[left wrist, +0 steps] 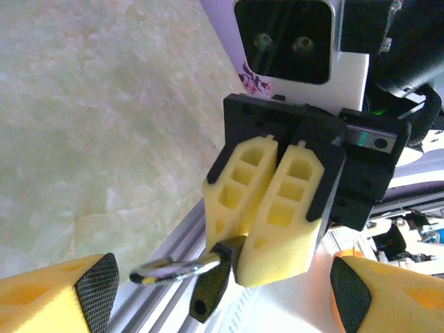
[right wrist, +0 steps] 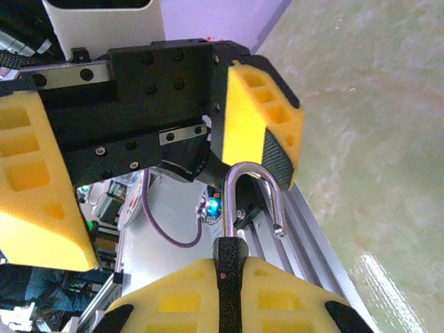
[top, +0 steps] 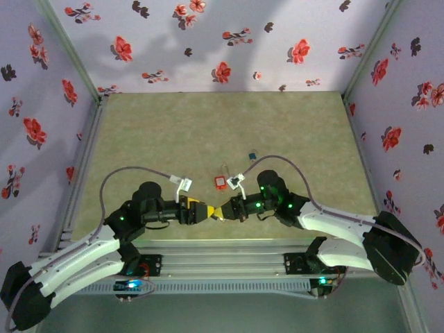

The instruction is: Lock with the key

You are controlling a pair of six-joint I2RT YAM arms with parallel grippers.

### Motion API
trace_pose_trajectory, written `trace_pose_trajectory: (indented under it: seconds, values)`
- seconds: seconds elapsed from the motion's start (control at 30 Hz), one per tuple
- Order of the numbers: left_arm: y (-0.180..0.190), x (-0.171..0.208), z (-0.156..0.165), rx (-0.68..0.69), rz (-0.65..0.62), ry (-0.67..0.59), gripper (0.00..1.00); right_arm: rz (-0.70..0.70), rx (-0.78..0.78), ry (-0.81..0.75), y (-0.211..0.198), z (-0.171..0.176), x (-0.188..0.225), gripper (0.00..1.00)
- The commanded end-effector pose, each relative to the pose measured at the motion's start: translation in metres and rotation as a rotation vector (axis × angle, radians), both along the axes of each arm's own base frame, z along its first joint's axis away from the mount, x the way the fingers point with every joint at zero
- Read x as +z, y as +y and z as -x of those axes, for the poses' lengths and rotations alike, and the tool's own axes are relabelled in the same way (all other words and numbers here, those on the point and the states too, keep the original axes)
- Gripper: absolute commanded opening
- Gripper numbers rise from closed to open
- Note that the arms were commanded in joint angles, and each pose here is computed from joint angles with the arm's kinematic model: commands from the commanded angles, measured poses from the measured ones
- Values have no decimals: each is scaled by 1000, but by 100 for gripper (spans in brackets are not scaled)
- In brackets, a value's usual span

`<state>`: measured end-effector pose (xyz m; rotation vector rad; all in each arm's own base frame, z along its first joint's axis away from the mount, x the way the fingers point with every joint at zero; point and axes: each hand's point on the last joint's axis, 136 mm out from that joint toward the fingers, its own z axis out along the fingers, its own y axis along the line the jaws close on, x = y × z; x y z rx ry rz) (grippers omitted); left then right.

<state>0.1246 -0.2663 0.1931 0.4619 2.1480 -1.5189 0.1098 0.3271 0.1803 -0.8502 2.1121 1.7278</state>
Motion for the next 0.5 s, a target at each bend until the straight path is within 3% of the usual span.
trace_pose_trajectory:
  seconds: [0.0,0.27,0.47]
  values:
    - [-2,16,-5,9,12,-61,85,-57,47,-24,5,8,17,0]
    - [-4,16,-3,-3,18,-53,85,-60,56,-29,6,10,17,0]
    - [-10,17,8,-54,29,-44,78,-40,32,-39,7,5,15,0]
